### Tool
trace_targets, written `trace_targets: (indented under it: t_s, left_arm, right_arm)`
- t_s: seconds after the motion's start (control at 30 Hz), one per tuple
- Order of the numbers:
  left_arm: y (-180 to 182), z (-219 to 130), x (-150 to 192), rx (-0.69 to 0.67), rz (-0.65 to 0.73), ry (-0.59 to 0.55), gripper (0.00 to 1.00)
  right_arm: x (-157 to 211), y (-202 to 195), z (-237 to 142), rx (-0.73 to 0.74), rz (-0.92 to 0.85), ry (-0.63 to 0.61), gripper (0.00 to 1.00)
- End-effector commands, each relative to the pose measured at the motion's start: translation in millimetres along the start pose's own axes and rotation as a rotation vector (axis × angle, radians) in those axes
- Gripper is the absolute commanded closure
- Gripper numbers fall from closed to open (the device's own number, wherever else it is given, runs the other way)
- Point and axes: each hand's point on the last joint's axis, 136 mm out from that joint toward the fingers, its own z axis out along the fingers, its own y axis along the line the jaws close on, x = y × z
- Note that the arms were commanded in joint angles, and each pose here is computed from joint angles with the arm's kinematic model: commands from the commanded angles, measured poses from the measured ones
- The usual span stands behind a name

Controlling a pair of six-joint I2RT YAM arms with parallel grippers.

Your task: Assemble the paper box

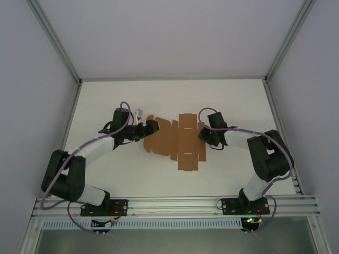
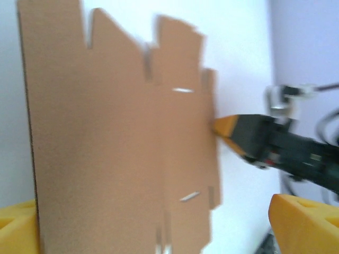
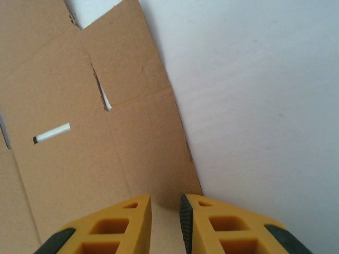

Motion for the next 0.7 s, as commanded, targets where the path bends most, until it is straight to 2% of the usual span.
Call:
trace_targets:
  t_s: [0.0, 0.13, 0.27, 0.37, 0.47, 0.6, 0.67]
  left_arm:
    - [-30.7, -6.6, 1.6, 0.103, 0.057, 0.004, 0.12]
    - [-29.7, -1.9, 0.0, 0.074, 0.078, 0.002, 0.30]
    - [-15.7, 5.7, 0.8, -0.039, 0.103, 0.037, 0.48]
    - [-6.3, 6.1, -1.8, -0.123, 0.124, 0.042, 0.81]
    - [-8.5, 2.8, -4.9, -0.149, 0.151, 0.034, 0.99]
    - [-27.7, -7.9, -13.0, -0.102, 0.189, -0.015, 1.00]
    - [-44.6, -18.9, -20.8, -0.064, 0.219, -0.060, 1.00]
  right_arm:
    - [70.8, -60.3, 17.8, 0.180, 0.024, 0.234, 0.75]
    - [68.0, -53.0, 16.7, 0.148, 0.013, 0.227, 0.75]
    - [64.4, -51.7, 13.6, 0.149, 0.002, 0.211, 0.75]
    - [60.2, -54.8, 10.1, 0.175, -0.026, 0.197, 0.75]
    - [52.7, -54.7, 1.3, 0.196, -0.062, 0.173, 0.75]
    - [28.4, -39.2, -23.9, 0.137, -0.097, 0.088, 0.71]
    - [10.2, -24.8, -45.2, 0.060, -0.116, 0.026, 0.60]
